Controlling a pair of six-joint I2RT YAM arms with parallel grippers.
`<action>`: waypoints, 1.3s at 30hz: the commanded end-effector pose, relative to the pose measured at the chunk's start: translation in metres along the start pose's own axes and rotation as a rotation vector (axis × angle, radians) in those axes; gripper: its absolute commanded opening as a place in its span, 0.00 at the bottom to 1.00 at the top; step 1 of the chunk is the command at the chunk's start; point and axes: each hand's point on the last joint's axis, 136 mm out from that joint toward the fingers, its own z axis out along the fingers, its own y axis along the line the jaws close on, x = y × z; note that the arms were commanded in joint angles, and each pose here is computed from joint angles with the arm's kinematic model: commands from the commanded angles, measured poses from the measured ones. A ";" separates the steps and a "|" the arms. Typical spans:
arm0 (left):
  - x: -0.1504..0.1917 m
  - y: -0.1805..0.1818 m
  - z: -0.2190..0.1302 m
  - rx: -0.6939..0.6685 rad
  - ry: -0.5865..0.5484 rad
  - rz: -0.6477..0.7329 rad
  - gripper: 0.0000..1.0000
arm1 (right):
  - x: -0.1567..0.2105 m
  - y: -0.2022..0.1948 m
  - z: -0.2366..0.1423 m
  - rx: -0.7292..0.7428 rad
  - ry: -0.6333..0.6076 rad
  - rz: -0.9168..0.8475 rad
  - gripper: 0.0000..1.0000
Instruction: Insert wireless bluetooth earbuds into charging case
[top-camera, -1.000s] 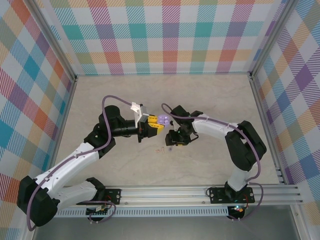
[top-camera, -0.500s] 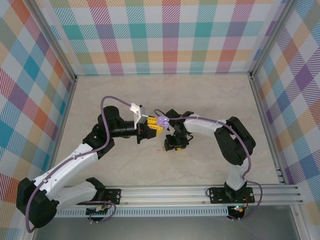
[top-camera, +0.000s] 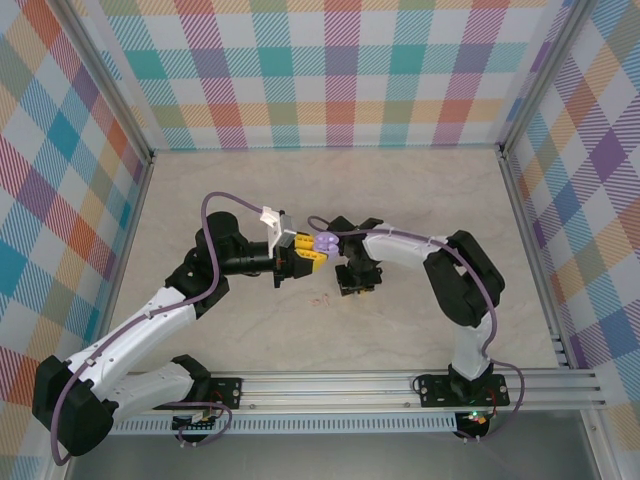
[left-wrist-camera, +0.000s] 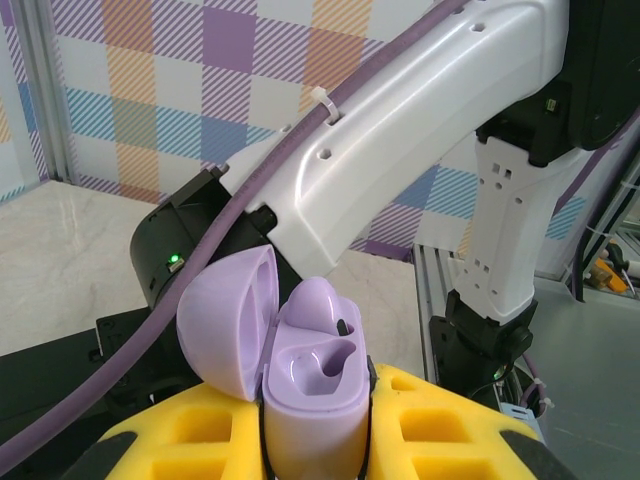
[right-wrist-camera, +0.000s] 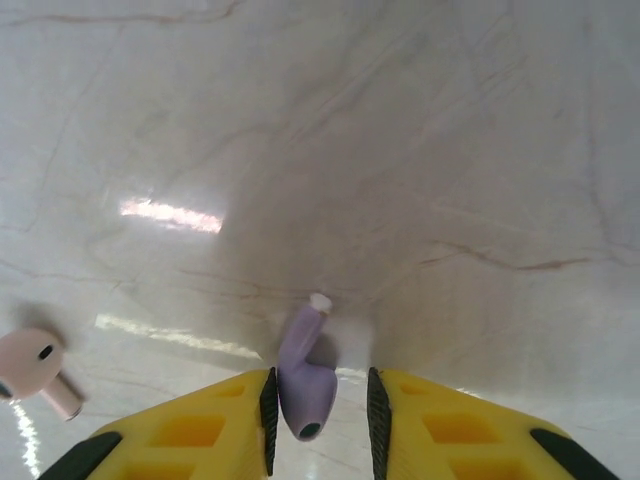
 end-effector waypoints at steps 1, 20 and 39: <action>-0.011 -0.003 -0.003 0.011 -0.022 0.040 0.10 | -0.004 -0.017 -0.002 0.101 0.007 -0.010 0.33; -0.010 -0.001 0.001 0.015 -0.015 0.035 0.10 | -0.008 -0.011 -0.037 -0.026 -0.045 -0.032 0.36; -0.009 0.001 0.003 0.010 -0.009 0.029 0.10 | 0.000 -0.028 -0.004 0.058 0.044 0.024 0.22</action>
